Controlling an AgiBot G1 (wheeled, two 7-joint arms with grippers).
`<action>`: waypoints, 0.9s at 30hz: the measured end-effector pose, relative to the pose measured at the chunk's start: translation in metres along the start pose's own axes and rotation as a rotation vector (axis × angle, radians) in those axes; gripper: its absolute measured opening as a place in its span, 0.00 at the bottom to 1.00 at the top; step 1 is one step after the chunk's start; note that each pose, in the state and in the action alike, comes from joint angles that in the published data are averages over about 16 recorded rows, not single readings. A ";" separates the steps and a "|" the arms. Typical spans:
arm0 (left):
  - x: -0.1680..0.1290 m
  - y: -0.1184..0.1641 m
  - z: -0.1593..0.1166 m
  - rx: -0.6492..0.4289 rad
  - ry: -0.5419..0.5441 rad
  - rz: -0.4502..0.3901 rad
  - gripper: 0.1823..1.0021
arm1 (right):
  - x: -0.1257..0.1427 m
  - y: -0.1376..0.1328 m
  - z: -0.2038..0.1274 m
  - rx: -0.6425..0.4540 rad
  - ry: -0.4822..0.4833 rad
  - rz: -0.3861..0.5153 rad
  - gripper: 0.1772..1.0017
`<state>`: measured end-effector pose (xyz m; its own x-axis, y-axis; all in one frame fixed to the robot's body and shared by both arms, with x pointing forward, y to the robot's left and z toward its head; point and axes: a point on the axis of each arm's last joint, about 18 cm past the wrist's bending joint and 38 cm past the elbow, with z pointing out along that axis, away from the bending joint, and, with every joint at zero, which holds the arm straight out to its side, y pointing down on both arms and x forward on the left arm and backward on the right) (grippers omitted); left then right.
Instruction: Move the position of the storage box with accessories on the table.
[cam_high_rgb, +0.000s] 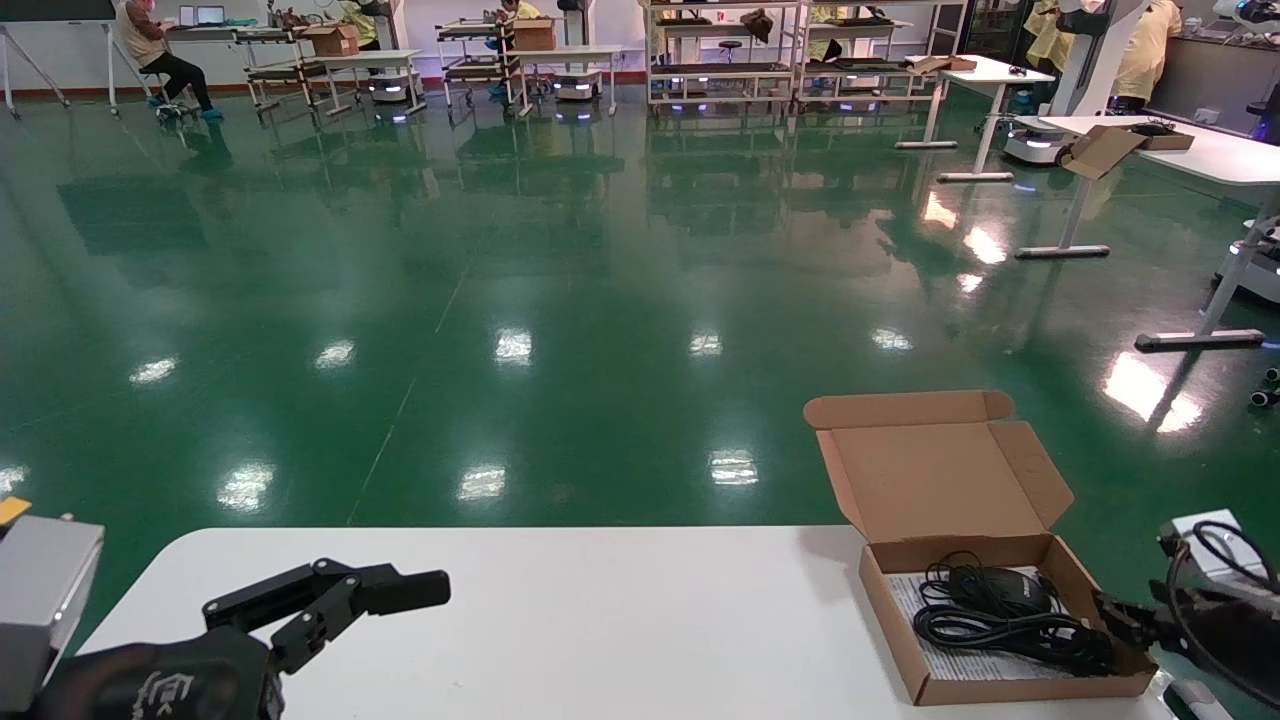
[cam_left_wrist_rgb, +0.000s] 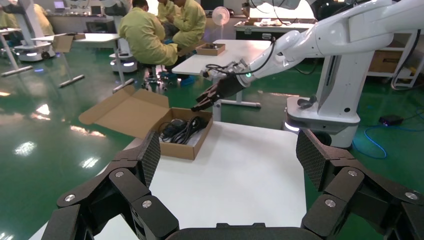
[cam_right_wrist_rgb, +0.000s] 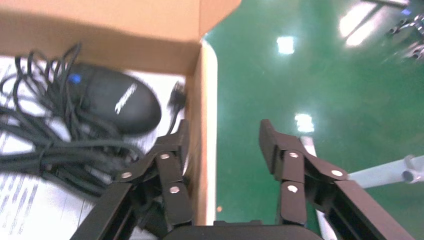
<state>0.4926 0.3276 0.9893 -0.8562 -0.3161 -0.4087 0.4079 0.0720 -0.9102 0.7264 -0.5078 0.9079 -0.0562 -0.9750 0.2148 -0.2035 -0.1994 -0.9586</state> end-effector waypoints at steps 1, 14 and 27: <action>0.000 0.000 0.000 0.000 0.000 0.000 1.00 | 0.001 -0.003 0.000 0.005 0.000 0.000 0.37; 0.000 0.000 0.000 0.000 0.000 0.000 1.00 | -0.008 -0.061 -0.007 0.135 -0.064 0.083 0.74; 0.000 0.000 0.000 0.000 0.000 0.000 1.00 | -0.037 -0.130 -0.021 0.316 -0.247 0.318 0.95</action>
<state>0.4927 0.3276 0.9893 -0.8561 -0.3164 -0.4086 0.4078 0.0720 -0.9102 0.7347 -0.4433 1.0287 0.1733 -0.9786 -0.1113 0.0938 0.1289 -0.9872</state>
